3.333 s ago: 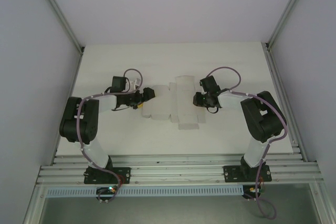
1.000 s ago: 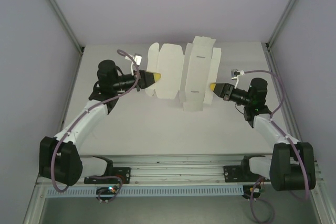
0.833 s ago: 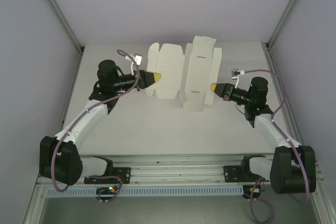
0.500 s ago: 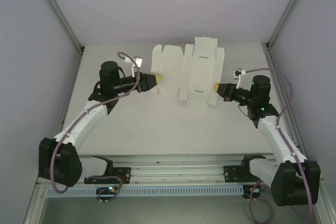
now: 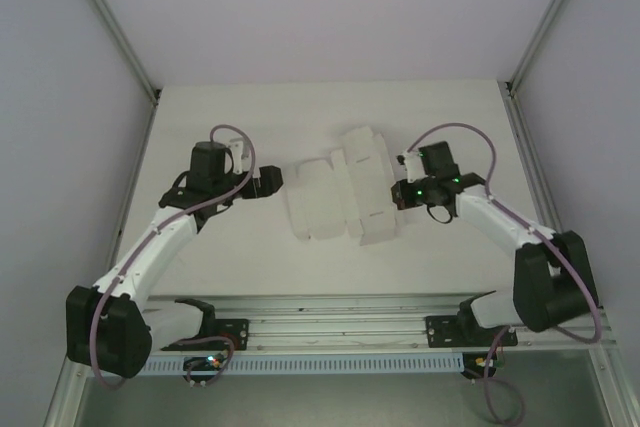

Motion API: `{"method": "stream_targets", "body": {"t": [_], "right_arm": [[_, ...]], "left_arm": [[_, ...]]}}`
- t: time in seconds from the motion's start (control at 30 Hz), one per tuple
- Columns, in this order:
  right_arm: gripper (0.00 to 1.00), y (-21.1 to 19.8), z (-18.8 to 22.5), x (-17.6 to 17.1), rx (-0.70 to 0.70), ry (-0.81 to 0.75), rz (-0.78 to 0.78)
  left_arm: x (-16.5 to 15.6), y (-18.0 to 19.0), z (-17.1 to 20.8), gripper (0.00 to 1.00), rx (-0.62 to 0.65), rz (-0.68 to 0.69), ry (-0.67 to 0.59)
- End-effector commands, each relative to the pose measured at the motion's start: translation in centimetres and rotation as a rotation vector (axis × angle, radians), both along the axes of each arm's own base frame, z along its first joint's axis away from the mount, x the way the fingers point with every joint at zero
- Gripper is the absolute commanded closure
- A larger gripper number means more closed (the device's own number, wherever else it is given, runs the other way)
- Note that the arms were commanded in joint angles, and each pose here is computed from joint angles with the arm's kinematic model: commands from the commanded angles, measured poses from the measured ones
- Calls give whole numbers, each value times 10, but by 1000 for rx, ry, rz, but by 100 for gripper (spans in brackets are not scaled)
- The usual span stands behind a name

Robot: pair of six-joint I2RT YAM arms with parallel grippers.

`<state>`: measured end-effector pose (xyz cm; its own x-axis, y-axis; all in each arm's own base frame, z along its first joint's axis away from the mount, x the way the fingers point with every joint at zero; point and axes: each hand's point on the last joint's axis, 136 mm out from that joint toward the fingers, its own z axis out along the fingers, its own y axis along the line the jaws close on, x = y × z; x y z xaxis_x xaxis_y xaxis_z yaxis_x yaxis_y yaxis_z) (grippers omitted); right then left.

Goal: Assemble paper box

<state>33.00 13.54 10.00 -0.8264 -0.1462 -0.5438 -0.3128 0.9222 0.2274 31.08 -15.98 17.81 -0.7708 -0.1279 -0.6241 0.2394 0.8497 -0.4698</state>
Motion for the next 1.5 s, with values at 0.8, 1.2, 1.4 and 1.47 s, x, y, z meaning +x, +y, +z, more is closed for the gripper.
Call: {"method": "stream_targets", "body": {"t": [0.8,1.2,1.4,1.47], "right_arm": [[100,97,55,59,-1062,-1017,489],[100,114,49,46,-1064,-1086,492],[100,116,55,42,-1021,-1072,508],[100,116,58,42,-1011,-1076,497]], "left_arm": [[17,14,1,0,-46,66,-9],[46,-12,-24,0,-54,-15,61],[40,-27,-43,0,-14,-79,89],[38,-33,-46,0,16,-101,83]]}}
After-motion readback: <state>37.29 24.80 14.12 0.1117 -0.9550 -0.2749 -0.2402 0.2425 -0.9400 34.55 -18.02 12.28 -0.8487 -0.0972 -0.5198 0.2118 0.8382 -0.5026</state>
